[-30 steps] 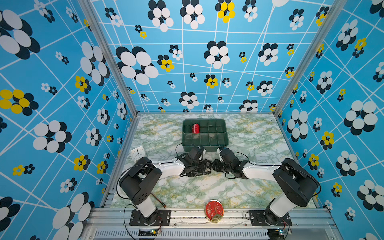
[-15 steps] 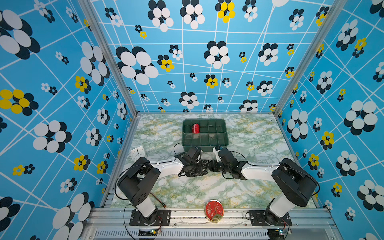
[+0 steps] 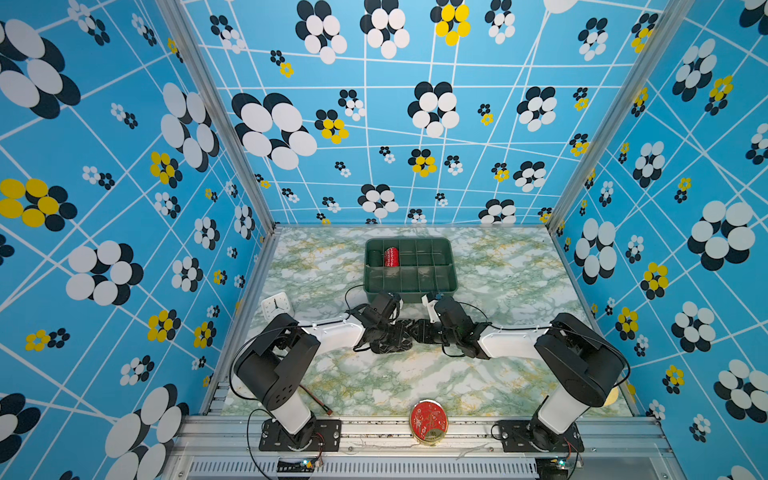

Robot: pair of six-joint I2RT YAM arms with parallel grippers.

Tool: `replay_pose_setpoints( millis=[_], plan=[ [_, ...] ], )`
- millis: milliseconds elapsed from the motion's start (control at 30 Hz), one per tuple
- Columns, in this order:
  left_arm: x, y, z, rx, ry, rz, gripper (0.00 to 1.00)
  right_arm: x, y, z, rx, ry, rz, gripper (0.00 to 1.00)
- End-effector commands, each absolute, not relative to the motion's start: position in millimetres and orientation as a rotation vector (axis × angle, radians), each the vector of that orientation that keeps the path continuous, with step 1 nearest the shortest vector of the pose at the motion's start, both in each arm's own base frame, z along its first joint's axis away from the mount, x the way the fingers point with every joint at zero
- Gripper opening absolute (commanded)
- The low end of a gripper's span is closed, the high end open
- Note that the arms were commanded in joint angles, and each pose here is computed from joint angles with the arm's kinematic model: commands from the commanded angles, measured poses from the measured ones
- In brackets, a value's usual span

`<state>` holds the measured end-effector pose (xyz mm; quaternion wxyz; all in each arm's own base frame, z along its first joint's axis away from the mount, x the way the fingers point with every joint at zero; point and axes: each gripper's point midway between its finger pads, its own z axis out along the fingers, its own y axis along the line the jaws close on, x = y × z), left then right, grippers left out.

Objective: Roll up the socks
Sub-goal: 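Roll the sock tighter with the right gripper toward the left gripper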

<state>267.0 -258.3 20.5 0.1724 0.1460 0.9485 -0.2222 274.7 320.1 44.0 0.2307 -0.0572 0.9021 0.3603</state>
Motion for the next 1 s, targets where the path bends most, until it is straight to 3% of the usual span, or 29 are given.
replay_pose_setpoints(
  millis=[0, 300, 533, 967],
  plan=[
    [224, -223, -30, 0.433, 2.932, -0.483, 0.12, 263, 341, 47, -0.232, 2.488, 1.100, 0.41],
    [223, -233, -36, 0.409, 2.940, -0.603, 0.12, 258, 342, 44, -0.241, 2.512, 1.081, 0.44],
    [220, -228, -40, 0.396, 2.955, -0.599, 0.10, 259, 312, 53, -0.181, 2.522, 0.909, 0.44],
    [220, -228, -46, 0.385, 2.965, -0.621, 0.10, 261, 295, 76, -0.152, 2.470, 0.844, 0.43]
  ],
)
